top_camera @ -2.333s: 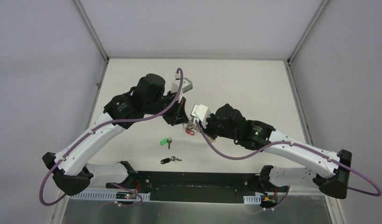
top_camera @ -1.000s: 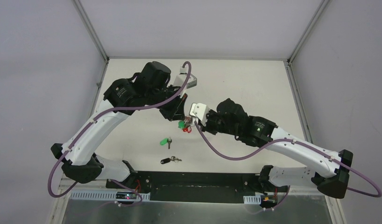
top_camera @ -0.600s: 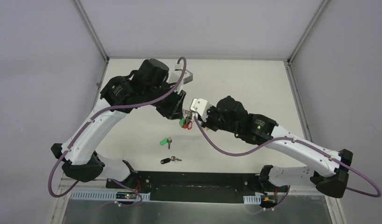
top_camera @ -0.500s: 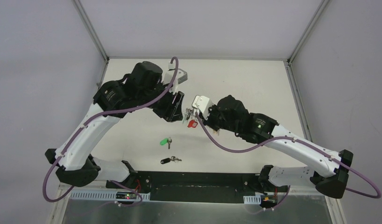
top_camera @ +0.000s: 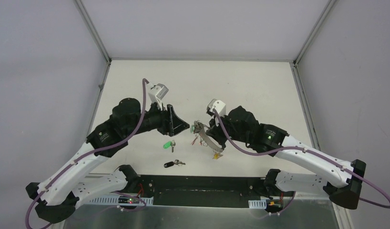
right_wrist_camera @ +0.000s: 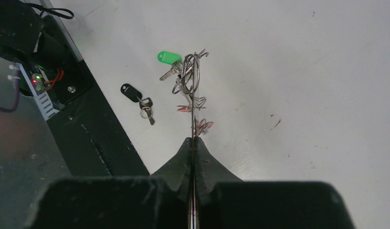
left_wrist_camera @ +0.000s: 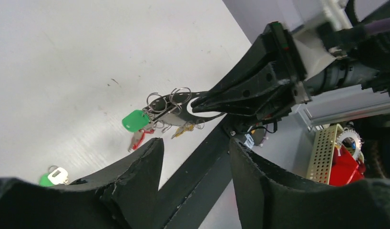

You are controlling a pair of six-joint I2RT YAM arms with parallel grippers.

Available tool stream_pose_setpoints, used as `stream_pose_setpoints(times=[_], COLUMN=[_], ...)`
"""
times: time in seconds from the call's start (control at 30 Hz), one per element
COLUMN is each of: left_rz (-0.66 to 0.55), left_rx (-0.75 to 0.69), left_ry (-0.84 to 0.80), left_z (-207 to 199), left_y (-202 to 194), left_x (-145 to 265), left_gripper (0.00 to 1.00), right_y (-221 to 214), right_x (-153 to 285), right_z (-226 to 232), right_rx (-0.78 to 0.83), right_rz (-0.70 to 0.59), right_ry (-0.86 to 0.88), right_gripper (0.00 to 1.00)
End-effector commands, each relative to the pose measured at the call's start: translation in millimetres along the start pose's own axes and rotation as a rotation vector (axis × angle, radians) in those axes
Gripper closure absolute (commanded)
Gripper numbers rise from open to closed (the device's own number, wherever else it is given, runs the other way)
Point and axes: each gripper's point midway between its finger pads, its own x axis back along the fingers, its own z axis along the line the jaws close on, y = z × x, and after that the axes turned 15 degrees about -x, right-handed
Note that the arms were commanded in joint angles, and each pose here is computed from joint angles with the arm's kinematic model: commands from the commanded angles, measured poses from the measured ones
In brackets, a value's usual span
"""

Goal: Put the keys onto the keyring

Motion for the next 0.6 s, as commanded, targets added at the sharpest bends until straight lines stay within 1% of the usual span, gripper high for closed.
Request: stream_pose_setpoints(times=[0.0, 0.03, 0.17, 0.27, 0.4, 0.57], left_rz=[-0.112, -0.109, -0.106, -0.128, -0.133, -0.123], left_rx=[0.104, 0.116, 0.149, 0.198, 0.252, 0.278], left_ry=[-0.127, -0.135, -0.143, -0.167, -0.217, -0.267], left_z=[-19, -19, -18, -21, -26, -34], left_y=[16, 13, 6, 5, 3, 4], left_x=[-22, -25, -30, -33, -42, -49], left_gripper=[0.51, 0.53, 0.55, 0.6, 0.61, 0.59], right_y=[30, 30, 30, 31, 32, 34], right_x=[14, 16, 26, 30, 30, 29], right_z=[24, 25, 27, 30, 33, 35], right_rx=[-0.146, -0.159, -0.206, -0.231, -0.253, -0.256], right_rz=[-0.146, -0.153, -0.184, -0.208, -0.22, -0.22], right_ry=[0.112, 0.122, 0.155, 0.192, 0.214, 0.224], right_gripper=[1.0, 1.0, 1.0, 1.0, 1.0, 1.0])
